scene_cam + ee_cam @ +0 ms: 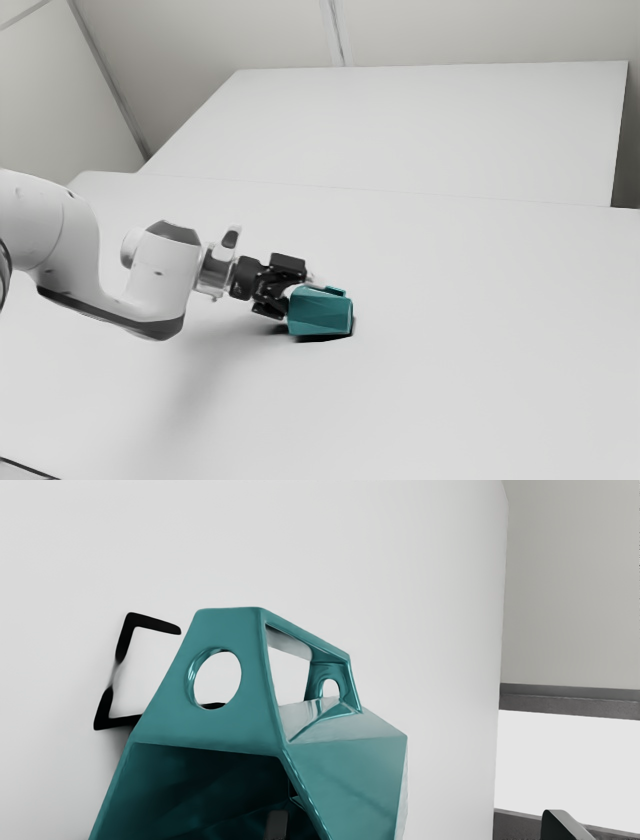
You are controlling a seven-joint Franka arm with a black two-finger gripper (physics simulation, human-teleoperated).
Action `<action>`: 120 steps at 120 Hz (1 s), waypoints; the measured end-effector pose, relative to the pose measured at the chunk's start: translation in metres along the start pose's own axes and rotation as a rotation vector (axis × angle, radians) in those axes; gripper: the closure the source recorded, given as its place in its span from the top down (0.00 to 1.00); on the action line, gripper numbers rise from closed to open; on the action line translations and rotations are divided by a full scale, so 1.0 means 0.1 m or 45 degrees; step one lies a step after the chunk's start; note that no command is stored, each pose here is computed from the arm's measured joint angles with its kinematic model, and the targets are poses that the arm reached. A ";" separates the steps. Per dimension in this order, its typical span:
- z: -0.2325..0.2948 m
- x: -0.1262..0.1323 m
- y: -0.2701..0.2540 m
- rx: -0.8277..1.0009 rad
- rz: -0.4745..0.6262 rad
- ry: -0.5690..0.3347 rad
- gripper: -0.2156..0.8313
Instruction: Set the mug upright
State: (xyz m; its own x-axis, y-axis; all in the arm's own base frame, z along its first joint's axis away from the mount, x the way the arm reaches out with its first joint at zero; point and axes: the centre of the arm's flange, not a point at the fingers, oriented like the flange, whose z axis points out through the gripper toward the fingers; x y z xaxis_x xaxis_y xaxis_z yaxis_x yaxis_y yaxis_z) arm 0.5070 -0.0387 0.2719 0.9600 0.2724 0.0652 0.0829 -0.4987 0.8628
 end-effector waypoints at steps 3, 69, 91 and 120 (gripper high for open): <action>0.00 0.00 0.00 -0.001 0.003 0.001 0.59; 0.07 -0.01 0.10 -0.006 0.067 -0.008 0.08; 0.06 0.10 0.29 -0.010 0.130 -0.001 0.06; -0.12 0.50 0.86 0.177 0.469 -0.100 0.05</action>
State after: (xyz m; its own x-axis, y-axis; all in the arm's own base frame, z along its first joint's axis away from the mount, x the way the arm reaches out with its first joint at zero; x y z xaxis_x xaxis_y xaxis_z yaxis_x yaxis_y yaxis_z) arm 0.5593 -0.0579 0.3553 0.9492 -0.0068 0.3145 -0.2408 -0.6590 0.7126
